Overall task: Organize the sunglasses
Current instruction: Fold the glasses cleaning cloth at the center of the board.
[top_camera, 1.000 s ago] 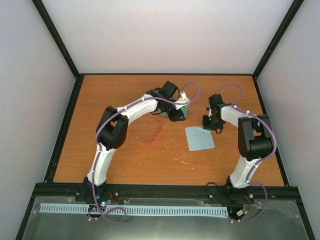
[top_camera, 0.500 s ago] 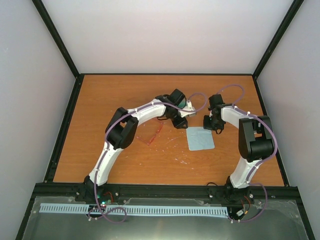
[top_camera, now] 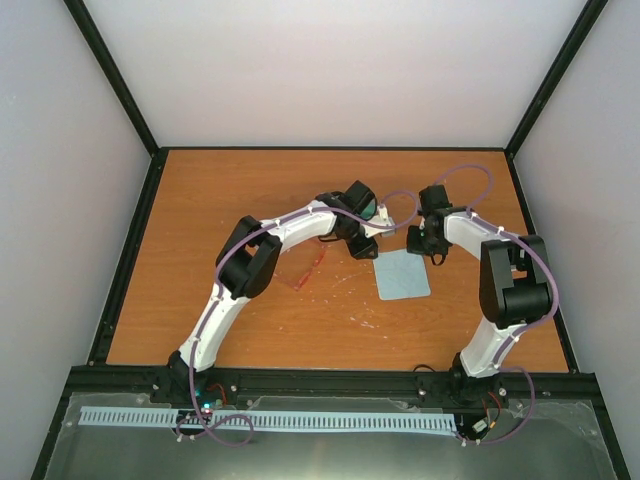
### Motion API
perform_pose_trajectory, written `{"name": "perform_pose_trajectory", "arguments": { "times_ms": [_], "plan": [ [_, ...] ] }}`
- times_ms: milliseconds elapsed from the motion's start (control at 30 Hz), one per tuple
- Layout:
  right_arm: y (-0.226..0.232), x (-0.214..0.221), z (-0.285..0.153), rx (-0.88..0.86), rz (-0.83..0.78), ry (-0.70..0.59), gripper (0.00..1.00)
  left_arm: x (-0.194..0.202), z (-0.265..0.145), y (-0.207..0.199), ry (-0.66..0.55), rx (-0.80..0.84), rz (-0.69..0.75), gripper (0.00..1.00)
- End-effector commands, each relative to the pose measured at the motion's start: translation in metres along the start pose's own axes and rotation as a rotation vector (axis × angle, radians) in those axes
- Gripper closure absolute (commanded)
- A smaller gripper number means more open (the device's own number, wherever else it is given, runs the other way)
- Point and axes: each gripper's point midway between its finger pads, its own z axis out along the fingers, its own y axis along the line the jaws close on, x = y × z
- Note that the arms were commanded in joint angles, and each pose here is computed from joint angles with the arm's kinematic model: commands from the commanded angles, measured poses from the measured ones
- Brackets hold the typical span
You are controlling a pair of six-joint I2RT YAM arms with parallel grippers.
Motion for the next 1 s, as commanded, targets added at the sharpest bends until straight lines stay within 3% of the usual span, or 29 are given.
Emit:
{"name": "perform_pose_trajectory", "arguments": {
  "times_ms": [0,567,800,900,967],
  "plan": [
    [0.004,-0.014,-0.011,-0.015,0.015,-0.056,0.97,-0.013,0.001,0.003,-0.032,-0.017,0.041,0.6],
    [0.005,-0.011,-0.011,-0.02,0.007,-0.052,0.97,-0.011,0.017,-0.01,-0.021,0.017,0.052,0.66],
    [0.005,-0.011,-0.012,-0.021,0.005,-0.057,0.97,-0.008,0.021,-0.017,-0.004,0.023,0.062,0.83],
    [0.004,-0.01,-0.014,-0.019,0.008,-0.064,0.97,-0.007,0.022,-0.017,0.001,0.024,0.062,0.99],
    [0.003,-0.009,-0.014,-0.02,0.012,-0.066,0.97,-0.007,0.022,-0.018,0.003,0.024,0.065,0.99]
  ]
}}
